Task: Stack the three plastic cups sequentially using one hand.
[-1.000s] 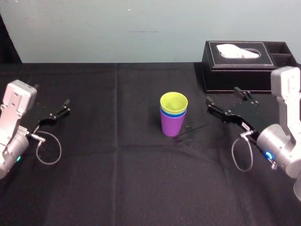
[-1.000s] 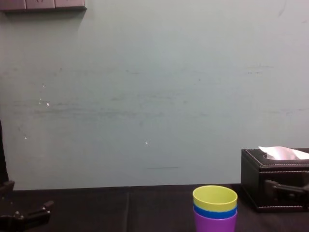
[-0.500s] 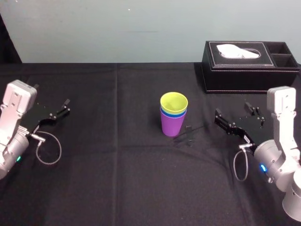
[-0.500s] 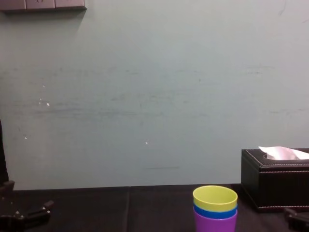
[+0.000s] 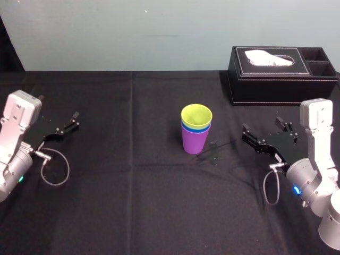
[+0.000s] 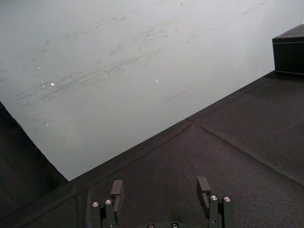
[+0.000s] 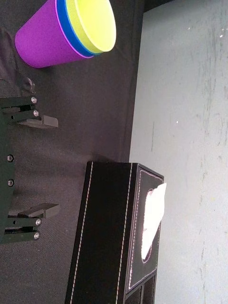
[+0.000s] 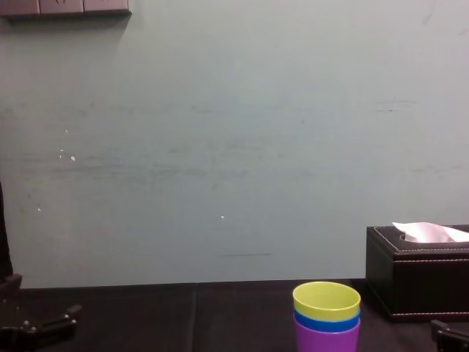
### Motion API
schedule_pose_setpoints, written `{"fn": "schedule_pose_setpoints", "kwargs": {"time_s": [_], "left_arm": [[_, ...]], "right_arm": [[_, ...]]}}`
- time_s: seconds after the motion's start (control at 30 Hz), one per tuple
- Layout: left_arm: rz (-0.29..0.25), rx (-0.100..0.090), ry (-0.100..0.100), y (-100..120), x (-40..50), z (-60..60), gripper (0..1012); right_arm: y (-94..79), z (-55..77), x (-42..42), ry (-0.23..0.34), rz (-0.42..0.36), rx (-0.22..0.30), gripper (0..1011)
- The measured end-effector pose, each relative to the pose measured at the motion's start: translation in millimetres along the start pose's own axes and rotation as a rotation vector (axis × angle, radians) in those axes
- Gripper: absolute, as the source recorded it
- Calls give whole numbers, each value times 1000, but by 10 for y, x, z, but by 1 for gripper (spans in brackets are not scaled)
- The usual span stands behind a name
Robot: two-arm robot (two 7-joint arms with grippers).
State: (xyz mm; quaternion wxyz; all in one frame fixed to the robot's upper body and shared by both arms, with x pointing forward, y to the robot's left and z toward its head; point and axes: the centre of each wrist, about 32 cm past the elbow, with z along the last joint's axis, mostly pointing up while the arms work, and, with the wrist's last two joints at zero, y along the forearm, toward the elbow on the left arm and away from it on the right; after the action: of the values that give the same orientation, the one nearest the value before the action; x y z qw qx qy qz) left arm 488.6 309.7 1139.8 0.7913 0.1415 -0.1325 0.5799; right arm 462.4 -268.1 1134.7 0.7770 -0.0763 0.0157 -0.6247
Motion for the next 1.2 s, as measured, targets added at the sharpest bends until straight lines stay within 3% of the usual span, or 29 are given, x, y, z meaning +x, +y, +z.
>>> {"fn": "schedule_pose_setpoints", "kwargs": {"time_s": [1.2], "left_arm": [[0,0,0,0,0,0,1011]], "right_arm": [[0,11,0,0,2,3,1000]]}}
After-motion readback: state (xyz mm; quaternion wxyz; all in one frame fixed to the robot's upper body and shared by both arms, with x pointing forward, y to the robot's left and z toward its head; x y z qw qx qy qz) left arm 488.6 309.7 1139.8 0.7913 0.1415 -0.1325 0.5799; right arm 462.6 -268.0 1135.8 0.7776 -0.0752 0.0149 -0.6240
